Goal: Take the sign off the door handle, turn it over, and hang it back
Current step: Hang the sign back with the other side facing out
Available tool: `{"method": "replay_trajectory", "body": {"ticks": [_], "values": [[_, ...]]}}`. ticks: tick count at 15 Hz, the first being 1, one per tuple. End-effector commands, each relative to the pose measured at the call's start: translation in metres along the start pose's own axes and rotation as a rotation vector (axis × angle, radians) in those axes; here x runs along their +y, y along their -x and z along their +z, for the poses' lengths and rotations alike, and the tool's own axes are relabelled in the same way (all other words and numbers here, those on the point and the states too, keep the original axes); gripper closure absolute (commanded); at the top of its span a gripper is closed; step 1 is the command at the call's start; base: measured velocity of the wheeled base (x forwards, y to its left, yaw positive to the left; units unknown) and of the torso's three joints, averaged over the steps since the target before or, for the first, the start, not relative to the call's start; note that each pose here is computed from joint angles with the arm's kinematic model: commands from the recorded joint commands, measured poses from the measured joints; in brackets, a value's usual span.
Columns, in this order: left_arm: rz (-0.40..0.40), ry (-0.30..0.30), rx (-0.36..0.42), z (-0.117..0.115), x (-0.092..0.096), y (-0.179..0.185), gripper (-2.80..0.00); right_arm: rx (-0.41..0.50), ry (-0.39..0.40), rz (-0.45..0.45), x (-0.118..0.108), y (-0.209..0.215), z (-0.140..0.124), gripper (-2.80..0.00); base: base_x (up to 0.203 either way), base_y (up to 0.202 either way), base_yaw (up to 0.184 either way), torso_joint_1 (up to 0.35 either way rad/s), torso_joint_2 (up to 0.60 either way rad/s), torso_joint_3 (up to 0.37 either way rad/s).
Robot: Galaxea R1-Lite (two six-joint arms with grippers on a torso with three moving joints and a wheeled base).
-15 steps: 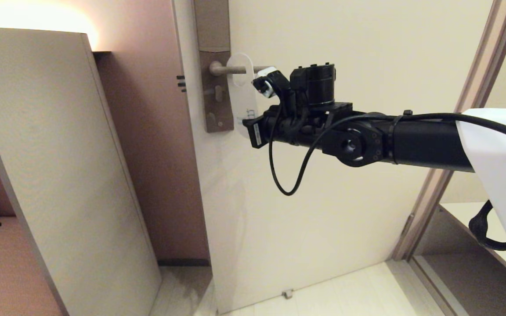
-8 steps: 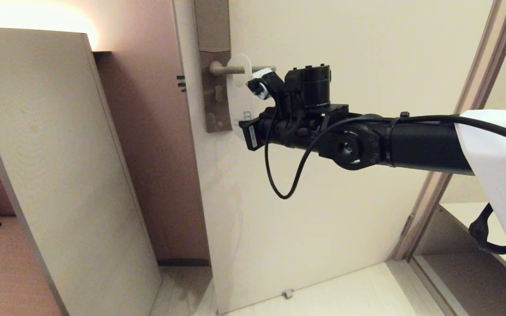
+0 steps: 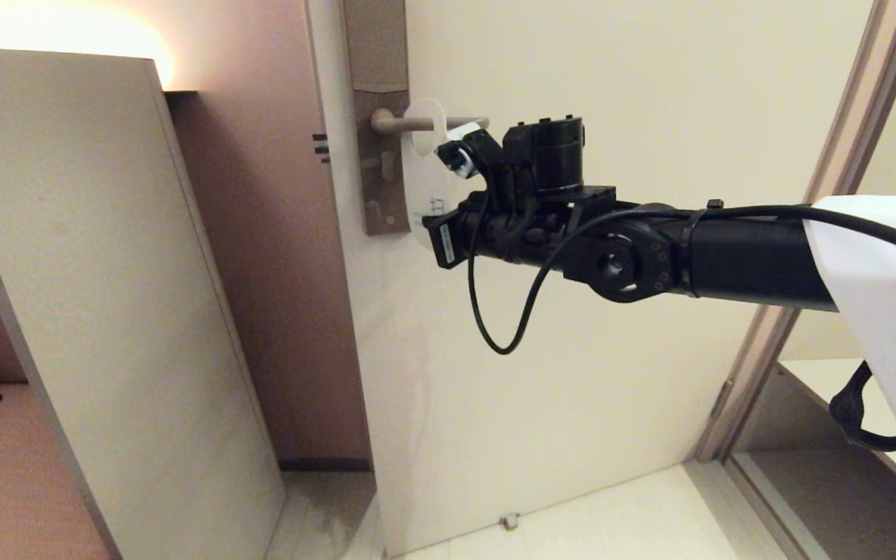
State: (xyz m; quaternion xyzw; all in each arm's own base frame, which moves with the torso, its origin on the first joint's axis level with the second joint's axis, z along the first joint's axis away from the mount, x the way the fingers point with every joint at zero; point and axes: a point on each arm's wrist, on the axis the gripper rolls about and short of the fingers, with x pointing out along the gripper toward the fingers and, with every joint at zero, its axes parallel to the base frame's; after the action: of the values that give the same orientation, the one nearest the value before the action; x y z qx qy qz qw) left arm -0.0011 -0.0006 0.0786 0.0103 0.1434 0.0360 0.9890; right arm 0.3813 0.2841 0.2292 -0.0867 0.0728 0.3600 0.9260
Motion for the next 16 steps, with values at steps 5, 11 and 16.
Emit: {"method": "replay_trajectory", "body": {"ticks": [5, 11, 16], "values": [[0.000, 0.000, 0.002, 0.000, 0.000, 0.000, 0.00, 0.013, -0.002, 0.009, 0.003, -0.002, -0.004, -2.80, 0.000, 0.000, 0.000, 0.000, 0.00, 0.000], [0.000, 0.000, 0.002, 0.000, 0.000, 0.000, 0.00, 0.019, -0.003, 0.010, 0.003, 0.001, -0.005, -2.80, 0.000, 0.000, 0.000, 0.000, 0.00, 0.000], [0.000, 0.000, 0.002, 0.000, 0.000, 0.000, 0.00, 0.020, -0.003, 0.010, 0.003, 0.014, 0.001, -2.80, 0.000, 0.000, 0.000, 0.000, 0.00, 0.000]]}}
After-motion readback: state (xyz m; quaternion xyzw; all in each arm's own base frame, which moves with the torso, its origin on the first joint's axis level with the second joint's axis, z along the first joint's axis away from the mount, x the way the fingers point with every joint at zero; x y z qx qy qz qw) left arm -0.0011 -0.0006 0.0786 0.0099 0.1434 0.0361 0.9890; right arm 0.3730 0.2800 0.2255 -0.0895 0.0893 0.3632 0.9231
